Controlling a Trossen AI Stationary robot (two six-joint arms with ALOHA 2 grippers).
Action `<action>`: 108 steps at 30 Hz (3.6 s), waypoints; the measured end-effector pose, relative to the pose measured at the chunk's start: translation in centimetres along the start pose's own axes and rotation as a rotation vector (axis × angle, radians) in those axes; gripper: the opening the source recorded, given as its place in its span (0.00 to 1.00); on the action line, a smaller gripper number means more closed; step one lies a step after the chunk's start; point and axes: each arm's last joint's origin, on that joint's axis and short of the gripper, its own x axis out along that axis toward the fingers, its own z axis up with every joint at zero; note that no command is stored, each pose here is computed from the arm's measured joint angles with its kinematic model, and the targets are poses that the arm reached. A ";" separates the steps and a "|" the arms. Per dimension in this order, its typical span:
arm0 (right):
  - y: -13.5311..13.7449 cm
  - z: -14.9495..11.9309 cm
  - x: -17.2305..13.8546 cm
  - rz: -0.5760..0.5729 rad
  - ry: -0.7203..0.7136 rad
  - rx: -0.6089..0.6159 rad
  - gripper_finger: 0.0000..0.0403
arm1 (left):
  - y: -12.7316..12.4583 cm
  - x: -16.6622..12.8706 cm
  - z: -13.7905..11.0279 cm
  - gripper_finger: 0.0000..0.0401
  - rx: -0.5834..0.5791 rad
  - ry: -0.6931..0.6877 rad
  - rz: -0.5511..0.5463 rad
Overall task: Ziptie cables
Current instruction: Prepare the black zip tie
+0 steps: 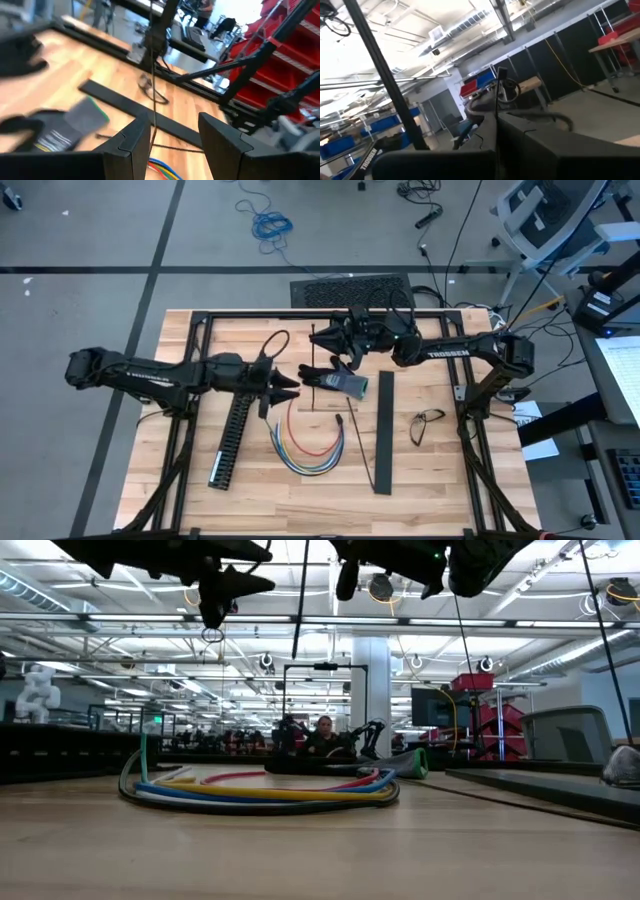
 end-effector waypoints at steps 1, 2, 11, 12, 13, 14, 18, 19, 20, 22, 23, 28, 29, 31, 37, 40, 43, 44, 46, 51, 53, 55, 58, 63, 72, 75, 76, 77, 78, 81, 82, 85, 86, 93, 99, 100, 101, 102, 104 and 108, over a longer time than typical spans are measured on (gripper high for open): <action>0.1 0.1 0.0 0.013 -0.004 -0.005 0.00 | 0.1 0.1 -0.2 0.40 -0.010 0.021 0.004; 0.1 0.2 0.0 0.026 -0.010 -0.011 0.00 | 0.2 0.2 -0.5 0.40 -0.013 0.048 0.011; 0.0 0.4 -0.2 0.067 0.005 -0.063 0.00 | 2.2 0.5 -1.9 0.40 -0.165 0.069 0.093; 0.0 0.5 -0.2 0.067 0.006 -0.067 0.00 | 3.0 0.3 -2.7 0.40 -0.244 0.072 0.120; 0.0 0.5 -0.3 0.068 0.005 -0.069 0.00 | 3.8 0.1 -3.5 0.40 -0.336 0.060 0.140; 0.0 0.5 -0.3 0.069 0.004 -0.077 0.00 | 4.7 -0.2 -4.4 0.40 -0.440 0.029 0.150; 0.1 0.5 -0.2 0.072 0.006 -0.111 0.00 | 6.4 -2.1 -6.7 0.40 -0.929 -0.276 0.076; 0.2 0.4 -0.2 0.072 0.011 -0.120 0.00 | 6.7 -2.5 -7.3 0.40 -1.067 -0.343 0.070; 0.2 0.3 -0.2 0.073 0.014 -0.135 0.00 | 7.0 -2.9 -7.8 0.40 -1.206 -0.402 0.065; 0.5 0.0 0.0 0.077 0.027 -0.169 0.00 | 7.1 -3.4 -8.0 0.40 -1.399 -0.483 0.012; 0.6 -0.3 0.1 0.078 0.038 -0.190 0.00 | 6.9 -3.4 -7.8 0.40 -1.457 -0.495 -0.028; 1.0 -2.0 0.5 0.062 0.145 -0.295 0.00 | 5.5 -2.6 -6.1 0.40 -1.566 -0.456 -0.158; 1.0 -2.3 0.6 0.055 0.173 -0.296 0.00 | 5.3 -2.4 -5.7 0.40 -1.558 -0.446 -0.175; 1.0 -2.5 0.7 0.041 0.210 -0.278 0.00 | 5.1 -2.3 -5.5 0.40 -1.474 -0.428 -0.171; 1.0 -0.9 1.4 0.023 0.172 -0.168 0.00 | 5.0 -2.3 -5.6 0.40 -0.700 -0.312 -0.099; 1.3 -0.2 1.7 0.031 0.151 -0.121 0.00 | 4.3 -2.0 -5.6 0.40 -0.283 -0.266 -0.097; 1.5 0.1 1.9 0.032 0.147 -0.057 0.00 | 3.1 -1.3 -5.0 0.40 0.081 -0.242 -0.094; 1.5 0.1 1.9 0.031 0.146 -0.034 0.00 | 2.5 -1.0 -4.8 0.40 0.202 -0.223 -0.092; 1.5 0.1 1.9 0.029 0.144 0.016 0.00 | 1.4 -0.2 -4.3 0.40 0.452 -0.161 -0.078; 1.4 0.1 1.9 0.005 0.136 0.157 0.00 | -1.7 0.8 -3.1 0.40 1.072 0.135 0.053; 1.4 0.2 1.9 -0.028 0.112 0.214 0.00 | -2.6 0.6 -2.9 0.40 1.341 0.254 0.130; 1.2 0.2 1.9 -0.084 0.076 0.293 0.00 | -3.3 0.4 -2.7 0.40 1.552 0.312 0.214; 0.5 -0.2 1.8 -0.216 0.047 0.438 0.00 | -4.1 0.2 -2.7 0.40 1.817 0.366 0.315; -0.4 -1.3 1.5 -0.376 0.045 0.586 0.00 | -5.3 0.0 -2.8 0.40 2.045 0.379 0.310; -2.8 -4.6 2.3 -0.457 -0.014 0.801 0.00 | -6.7 -0.2 -3.4 0.40 1.998 0.280 0.179; -3.2 -5.2 2.7 -0.415 -0.070 0.832 0.00 | -6.8 -0.2 -3.3 0.40 1.996 0.273 0.180; -3.4 -5.4 2.7 -0.406 -0.087 0.842 0.00 | -6.8 -0.2 -3.3 0.40 1.994 0.264 0.181; -3.5 -5.5 2.8 -0.406 -0.102 0.855 0.00 | -6.9 -0.1 -3.2 0.40 1.991 0.256 0.179; -3.6 -5.8 2.8 -0.410 -0.111 0.866 0.00 | -6.9 -0.1 -3.2 0.40 1.990 0.245 0.163; -3.5 -6.0 3.0 -0.397 -0.139 0.886 0.00 | -7.0 -0.1 -3.3 0.40 1.989 0.222 0.113; -3.4 -5.9 3.1 -0.382 -0.148 0.888 0.00 | -7.0 -0.1 -3.3 0.40 1.989 0.220 0.106; -3.0 -6.0 3.2 -0.378 -0.157 0.888 0.00 | -7.1 -0.1 -3.3 0.40 1.989 0.216 0.100; -2.9 -6.1 3.2 -0.390 -0.162 0.888 0.00 | -7.1 -0.1 -3.3 0.40 1.990 0.214 0.096; -2.7 -6.4 3.3 -0.417 -0.183 0.874 0.00 | -7.3 -0.1 -3.5 0.40 1.922 0.164 -0.007; -2.8 -6.3 3.3 -0.415 -0.182 0.842 0.00 | -7.5 0.0 -3.4 0.40 1.612 0.123 -0.011; -2.8 -6.3 3.3 -0.415 -0.181 0.839 0.00 | -7.5 0.0 -3.3 0.39 1.585 0.110 -0.006; -2.8 -6.3 3.3 -0.415 -0.180 0.837 0.00 | -7.6 0.0 -3.2 0.38 1.565 0.103 -0.003; -2.8 -6.3 3.3 -0.415 -0.180 0.835 0.00 | -7.6 0.0 -3.2 0.37 1.551 0.101 -0.002; -2.7 -6.3 3.3 -0.415 -0.178 0.833 0.00 | -7.6 0.0 -3.2 0.34 1.526 0.102 -0.001; -2.7 -6.3 3.3 -0.414 -0.176 0.823 0.00 | -7.6 0.0 -3.2 0.28 1.477 0.097 -0.023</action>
